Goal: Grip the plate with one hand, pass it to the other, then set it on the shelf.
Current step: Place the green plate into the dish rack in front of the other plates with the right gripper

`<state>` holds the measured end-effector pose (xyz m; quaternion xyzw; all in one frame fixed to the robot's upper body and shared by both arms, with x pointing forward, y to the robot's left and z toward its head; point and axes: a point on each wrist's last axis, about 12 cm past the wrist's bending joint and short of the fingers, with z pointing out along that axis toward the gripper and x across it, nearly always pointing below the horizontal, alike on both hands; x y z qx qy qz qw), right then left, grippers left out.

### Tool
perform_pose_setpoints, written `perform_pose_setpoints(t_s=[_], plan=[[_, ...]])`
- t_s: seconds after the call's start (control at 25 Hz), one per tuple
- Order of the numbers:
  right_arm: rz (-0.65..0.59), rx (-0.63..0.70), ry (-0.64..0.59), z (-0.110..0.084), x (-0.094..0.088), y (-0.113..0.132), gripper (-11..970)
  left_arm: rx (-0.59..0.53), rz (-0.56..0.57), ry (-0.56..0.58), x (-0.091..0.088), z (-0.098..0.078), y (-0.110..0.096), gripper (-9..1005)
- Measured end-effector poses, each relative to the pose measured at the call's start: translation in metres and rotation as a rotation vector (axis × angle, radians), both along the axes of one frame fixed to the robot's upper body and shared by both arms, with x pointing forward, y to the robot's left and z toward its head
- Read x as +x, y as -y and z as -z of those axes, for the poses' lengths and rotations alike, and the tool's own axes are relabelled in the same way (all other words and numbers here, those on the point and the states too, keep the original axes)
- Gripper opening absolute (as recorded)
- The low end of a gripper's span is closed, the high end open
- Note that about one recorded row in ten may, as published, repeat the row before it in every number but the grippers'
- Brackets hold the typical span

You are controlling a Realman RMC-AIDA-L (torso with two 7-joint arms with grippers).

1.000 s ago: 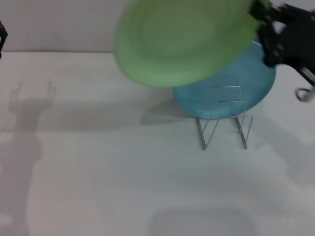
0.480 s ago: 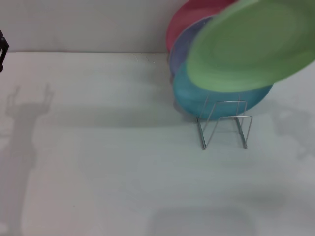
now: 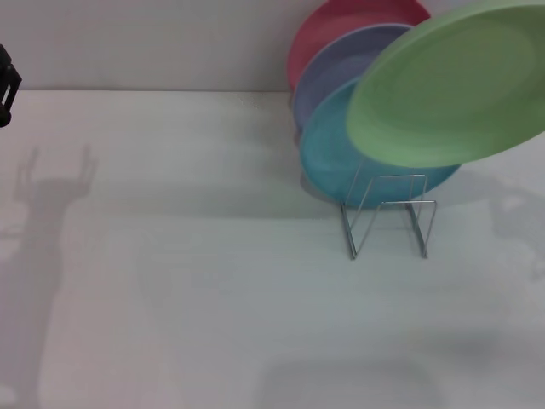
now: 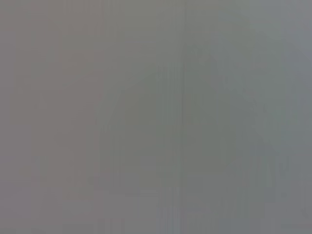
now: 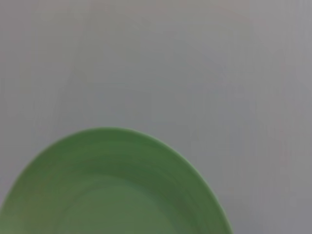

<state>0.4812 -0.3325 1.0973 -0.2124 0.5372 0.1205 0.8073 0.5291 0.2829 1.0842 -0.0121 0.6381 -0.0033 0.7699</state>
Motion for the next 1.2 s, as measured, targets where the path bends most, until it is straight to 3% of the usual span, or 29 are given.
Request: perform_pose_setpoints(t_s=[1.2], plan=[[-0.012,-0.022,-0.090,0.030,0.003,-0.015,18,0.022,0.012,-0.039,0.000,0.010,0.000,806]])
